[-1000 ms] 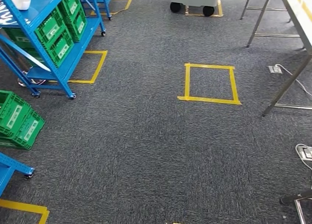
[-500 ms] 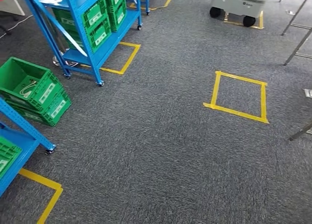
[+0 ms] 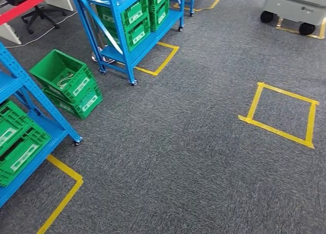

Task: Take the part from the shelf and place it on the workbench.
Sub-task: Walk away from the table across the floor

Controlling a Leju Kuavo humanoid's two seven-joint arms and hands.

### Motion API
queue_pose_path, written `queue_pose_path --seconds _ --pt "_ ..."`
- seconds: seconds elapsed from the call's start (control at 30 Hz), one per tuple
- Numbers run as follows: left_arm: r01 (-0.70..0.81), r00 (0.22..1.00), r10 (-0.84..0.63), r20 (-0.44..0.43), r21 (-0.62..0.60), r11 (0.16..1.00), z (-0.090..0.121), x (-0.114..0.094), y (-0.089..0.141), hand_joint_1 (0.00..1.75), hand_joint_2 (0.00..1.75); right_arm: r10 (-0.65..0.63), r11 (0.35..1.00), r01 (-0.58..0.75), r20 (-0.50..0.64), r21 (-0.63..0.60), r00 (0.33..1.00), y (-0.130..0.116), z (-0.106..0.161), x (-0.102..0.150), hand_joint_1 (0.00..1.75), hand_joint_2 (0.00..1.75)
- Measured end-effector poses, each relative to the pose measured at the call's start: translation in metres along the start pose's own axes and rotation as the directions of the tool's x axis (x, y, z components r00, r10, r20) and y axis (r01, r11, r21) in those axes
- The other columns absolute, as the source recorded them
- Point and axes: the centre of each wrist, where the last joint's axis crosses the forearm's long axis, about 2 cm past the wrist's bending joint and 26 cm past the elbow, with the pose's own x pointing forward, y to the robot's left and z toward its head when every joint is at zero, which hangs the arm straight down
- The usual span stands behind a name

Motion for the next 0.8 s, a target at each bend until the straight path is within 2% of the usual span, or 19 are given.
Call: queue_pose_path --seconds 0.8 --pt "0.000 1.000 0.000 -0.020 0.004 1.000 -0.005 -0.013 0.012 0.00 0.00 0.024 1.000 -0.024 0.002 0.004 1.000 -0.002 -0.001 0.003 0.00 0.00"
